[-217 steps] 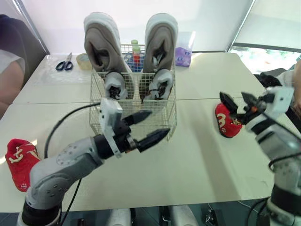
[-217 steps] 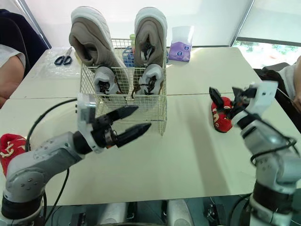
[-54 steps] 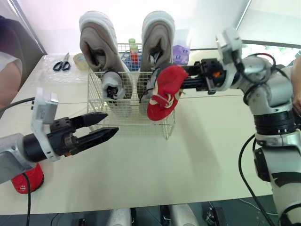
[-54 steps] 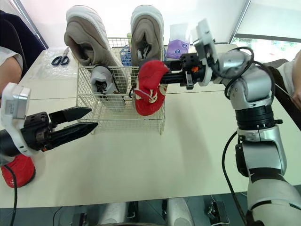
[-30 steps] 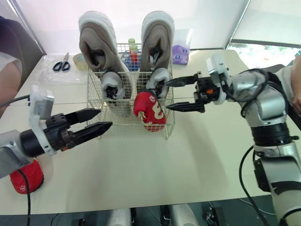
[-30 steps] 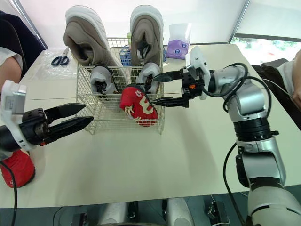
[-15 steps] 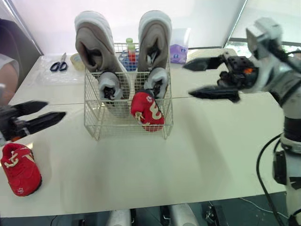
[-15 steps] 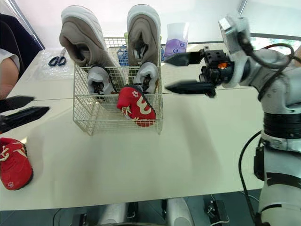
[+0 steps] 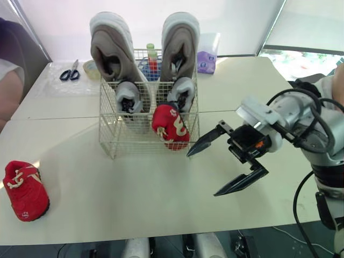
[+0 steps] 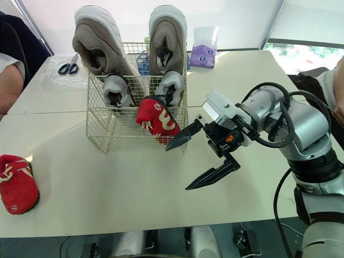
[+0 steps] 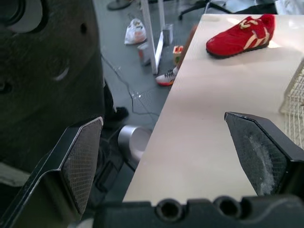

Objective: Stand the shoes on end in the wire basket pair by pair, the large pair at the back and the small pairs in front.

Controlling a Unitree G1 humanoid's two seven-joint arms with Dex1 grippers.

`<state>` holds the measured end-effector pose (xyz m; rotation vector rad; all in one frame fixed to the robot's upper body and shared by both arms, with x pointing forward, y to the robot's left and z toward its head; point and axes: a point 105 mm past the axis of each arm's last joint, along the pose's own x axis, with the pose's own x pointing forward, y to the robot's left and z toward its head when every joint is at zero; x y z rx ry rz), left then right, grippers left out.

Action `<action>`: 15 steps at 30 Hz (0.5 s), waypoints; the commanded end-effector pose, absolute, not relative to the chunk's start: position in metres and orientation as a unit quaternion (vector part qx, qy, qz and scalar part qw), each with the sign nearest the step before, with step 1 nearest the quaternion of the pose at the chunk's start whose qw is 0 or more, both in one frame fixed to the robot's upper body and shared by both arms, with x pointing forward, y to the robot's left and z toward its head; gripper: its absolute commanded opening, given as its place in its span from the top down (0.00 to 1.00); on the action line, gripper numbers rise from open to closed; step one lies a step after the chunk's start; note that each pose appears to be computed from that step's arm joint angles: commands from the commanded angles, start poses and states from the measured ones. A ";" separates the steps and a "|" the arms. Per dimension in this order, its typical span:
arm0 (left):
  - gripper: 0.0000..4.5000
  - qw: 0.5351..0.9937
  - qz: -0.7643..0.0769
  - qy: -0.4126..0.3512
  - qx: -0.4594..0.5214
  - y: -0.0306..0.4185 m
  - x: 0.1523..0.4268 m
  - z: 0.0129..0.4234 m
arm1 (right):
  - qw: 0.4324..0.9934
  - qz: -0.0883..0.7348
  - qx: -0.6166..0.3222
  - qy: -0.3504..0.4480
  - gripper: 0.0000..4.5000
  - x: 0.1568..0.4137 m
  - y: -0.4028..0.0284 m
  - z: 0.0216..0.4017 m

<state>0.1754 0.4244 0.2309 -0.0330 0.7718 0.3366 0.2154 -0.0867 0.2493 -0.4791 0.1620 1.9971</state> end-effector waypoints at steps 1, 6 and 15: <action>0.01 0.902 0.185 0.389 -0.037 0.426 0.163 0.208 | 0.505 0.835 -0.213 0.057 0.00 0.217 -0.085 0.248; 0.01 0.900 0.206 0.374 -0.086 0.427 0.158 0.178 | 0.502 0.839 -0.201 0.058 0.00 0.218 -0.083 0.249; 0.01 0.895 0.208 0.380 -0.107 0.412 0.163 0.151 | 0.495 0.843 -0.199 0.072 0.00 0.217 -0.087 0.249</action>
